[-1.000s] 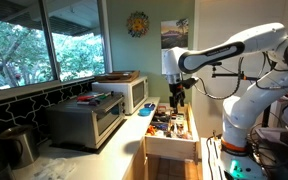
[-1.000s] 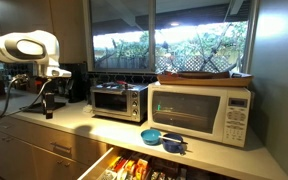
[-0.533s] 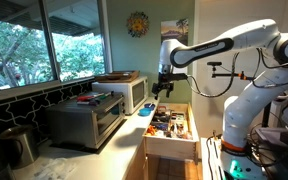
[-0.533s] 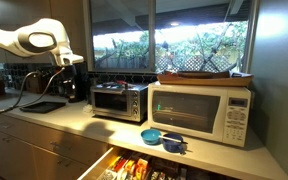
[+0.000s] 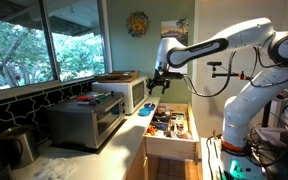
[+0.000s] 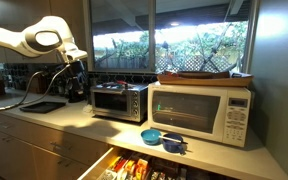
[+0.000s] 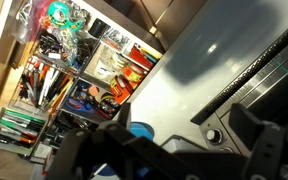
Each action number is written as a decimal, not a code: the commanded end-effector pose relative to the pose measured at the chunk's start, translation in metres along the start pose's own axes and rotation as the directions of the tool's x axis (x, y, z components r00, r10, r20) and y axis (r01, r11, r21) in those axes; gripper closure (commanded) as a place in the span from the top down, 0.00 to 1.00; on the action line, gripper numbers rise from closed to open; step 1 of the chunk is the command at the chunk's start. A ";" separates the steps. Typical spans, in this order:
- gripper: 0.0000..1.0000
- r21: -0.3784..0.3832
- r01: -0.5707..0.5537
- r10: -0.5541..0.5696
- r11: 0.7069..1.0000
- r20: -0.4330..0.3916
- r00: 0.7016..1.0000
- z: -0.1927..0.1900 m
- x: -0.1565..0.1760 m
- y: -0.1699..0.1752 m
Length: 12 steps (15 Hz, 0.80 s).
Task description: Move the clip from the oven to the countertop
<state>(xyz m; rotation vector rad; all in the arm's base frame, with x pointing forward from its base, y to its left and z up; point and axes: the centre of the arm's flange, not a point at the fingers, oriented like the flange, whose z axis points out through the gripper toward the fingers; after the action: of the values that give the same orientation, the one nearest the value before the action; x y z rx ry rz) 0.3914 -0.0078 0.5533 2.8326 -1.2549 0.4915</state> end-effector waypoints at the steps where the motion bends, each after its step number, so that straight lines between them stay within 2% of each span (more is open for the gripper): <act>1: 1.00 -0.029 -0.191 0.191 0.981 -0.013 0.981 0.023 0.023 -0.021; 3: 1.00 0.013 -0.300 0.300 0.954 -0.023 0.954 0.016 0.039 -0.041; 6: 1.00 0.074 -0.446 0.450 0.892 -0.061 0.891 0.009 0.066 -0.067; 9: 1.00 0.136 -0.555 0.571 0.820 -0.139 0.809 0.003 0.095 -0.091; 12: 1.00 0.188 -0.641 0.668 0.744 -0.223 0.710 0.001 0.118 -0.109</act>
<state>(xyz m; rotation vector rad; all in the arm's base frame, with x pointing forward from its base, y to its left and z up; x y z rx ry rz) 0.5059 -0.0202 0.5922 2.3446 -2.0916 0.8347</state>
